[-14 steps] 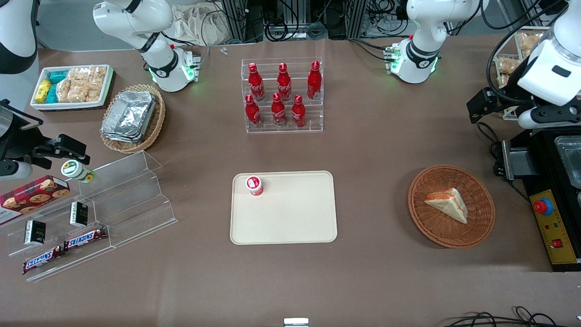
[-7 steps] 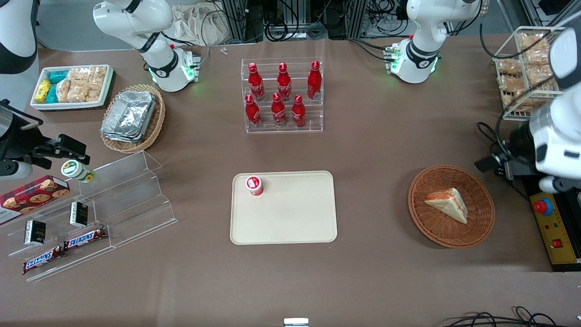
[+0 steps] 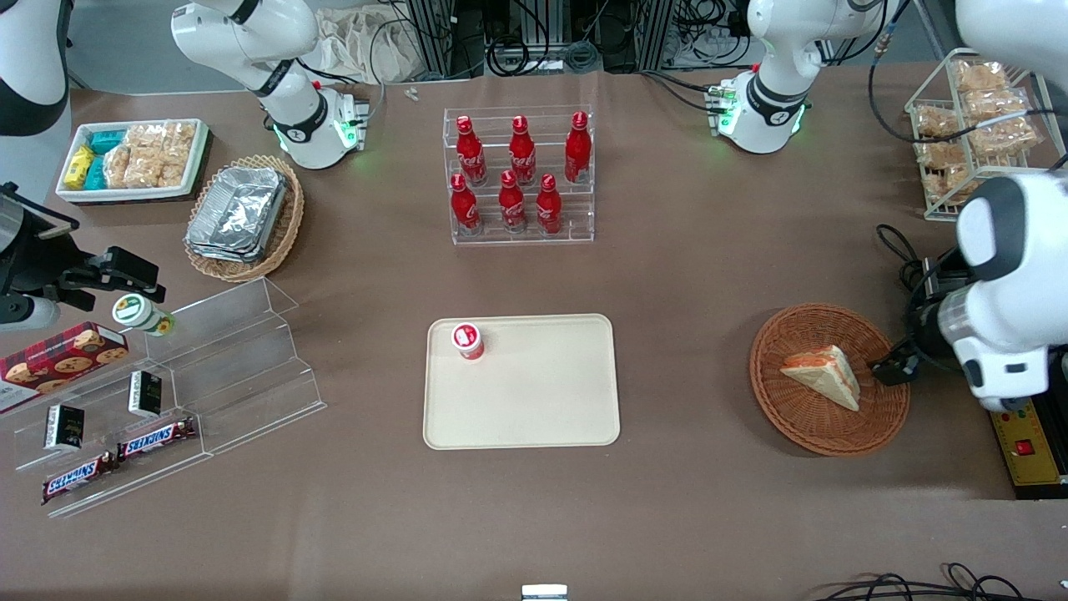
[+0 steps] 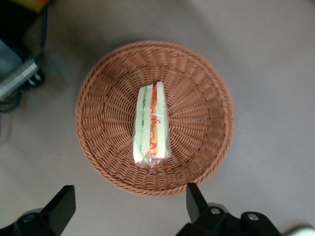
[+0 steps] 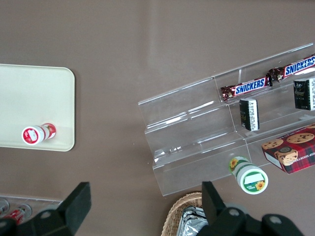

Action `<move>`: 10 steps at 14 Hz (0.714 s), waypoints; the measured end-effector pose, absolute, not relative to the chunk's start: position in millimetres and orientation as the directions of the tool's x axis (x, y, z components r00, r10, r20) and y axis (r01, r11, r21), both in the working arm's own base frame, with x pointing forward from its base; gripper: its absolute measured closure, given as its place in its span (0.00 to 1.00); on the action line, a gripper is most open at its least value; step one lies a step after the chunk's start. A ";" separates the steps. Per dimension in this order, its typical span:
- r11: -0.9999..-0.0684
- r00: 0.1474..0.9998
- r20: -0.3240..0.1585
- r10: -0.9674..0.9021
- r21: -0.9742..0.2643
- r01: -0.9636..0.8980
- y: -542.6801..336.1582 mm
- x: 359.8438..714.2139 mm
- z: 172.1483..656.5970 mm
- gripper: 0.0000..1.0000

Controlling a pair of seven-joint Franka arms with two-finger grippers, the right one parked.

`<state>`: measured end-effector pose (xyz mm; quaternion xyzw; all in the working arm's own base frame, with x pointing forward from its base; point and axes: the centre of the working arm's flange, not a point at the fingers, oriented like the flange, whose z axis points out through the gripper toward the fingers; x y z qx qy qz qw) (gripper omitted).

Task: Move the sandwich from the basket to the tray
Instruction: 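Close the left gripper on the wrapped sandwich in the basket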

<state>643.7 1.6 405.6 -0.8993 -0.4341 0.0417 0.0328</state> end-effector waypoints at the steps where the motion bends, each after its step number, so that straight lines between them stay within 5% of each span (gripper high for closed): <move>1: -0.602 0.599 -0.060 0.799 -0.093 0.793 0.5 646.6 387.1 0.00; 4: -0.554 0.543 -0.124 0.831 -0.084 0.828 10.0 647.2 355.8 0.00; 10: -0.546 0.532 -0.138 0.835 -0.100 0.831 11.1 632.3 295.2 0.00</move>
